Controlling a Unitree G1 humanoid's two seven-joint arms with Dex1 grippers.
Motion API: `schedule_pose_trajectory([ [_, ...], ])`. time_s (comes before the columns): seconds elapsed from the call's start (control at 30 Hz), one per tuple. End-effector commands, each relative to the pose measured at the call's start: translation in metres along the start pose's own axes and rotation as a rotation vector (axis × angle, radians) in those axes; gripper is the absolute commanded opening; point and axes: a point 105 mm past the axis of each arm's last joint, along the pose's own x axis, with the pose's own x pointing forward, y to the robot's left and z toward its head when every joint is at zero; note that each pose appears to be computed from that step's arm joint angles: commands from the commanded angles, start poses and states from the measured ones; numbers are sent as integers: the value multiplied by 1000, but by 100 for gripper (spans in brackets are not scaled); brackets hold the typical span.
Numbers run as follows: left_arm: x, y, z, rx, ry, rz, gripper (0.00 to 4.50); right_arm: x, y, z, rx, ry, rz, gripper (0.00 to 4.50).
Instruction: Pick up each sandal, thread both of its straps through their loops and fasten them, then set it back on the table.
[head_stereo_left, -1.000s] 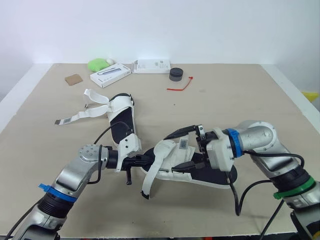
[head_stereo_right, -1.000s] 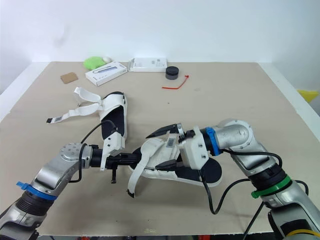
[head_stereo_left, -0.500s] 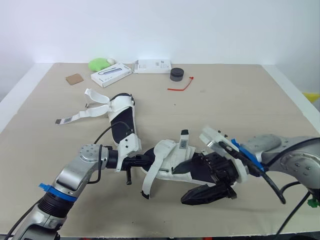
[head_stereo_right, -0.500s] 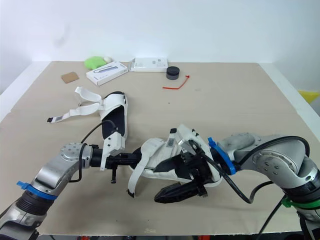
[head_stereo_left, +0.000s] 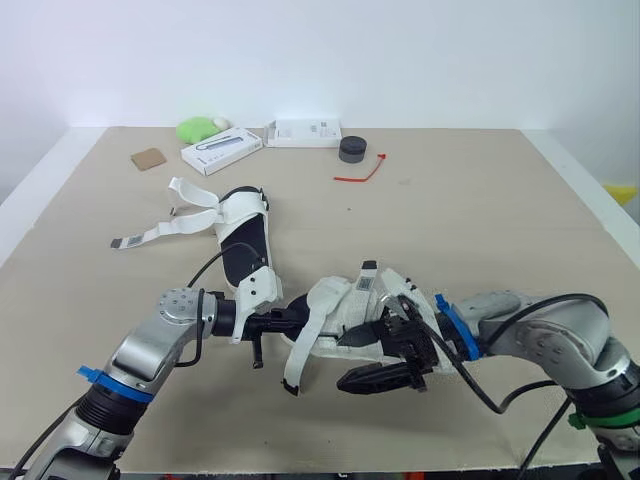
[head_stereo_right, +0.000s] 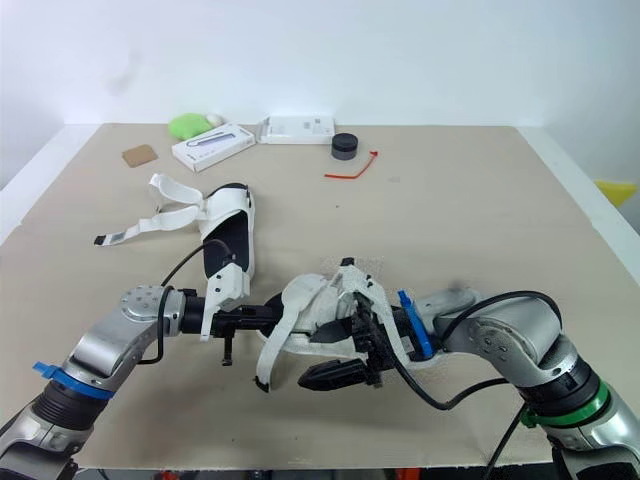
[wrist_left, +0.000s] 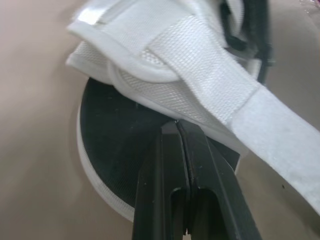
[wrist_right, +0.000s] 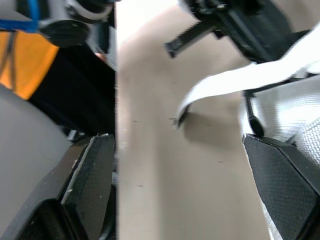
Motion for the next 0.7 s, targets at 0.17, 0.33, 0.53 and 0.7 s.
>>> schedule_pose_trajectory([
  [0.17,1,3,-4,-14,23,17,0,-12,-23,12,-75,-7,-96,444],
  [0.33,1,7,-3,-14,19,33,0,-15,-28,20,-85,-5,-99,444],
  [0.53,1,7,-4,-19,21,38,0,-16,-18,24,-23,5,-38,444],
  [0.7,1,7,-6,-20,27,38,0,-18,6,23,163,37,111,444],
])
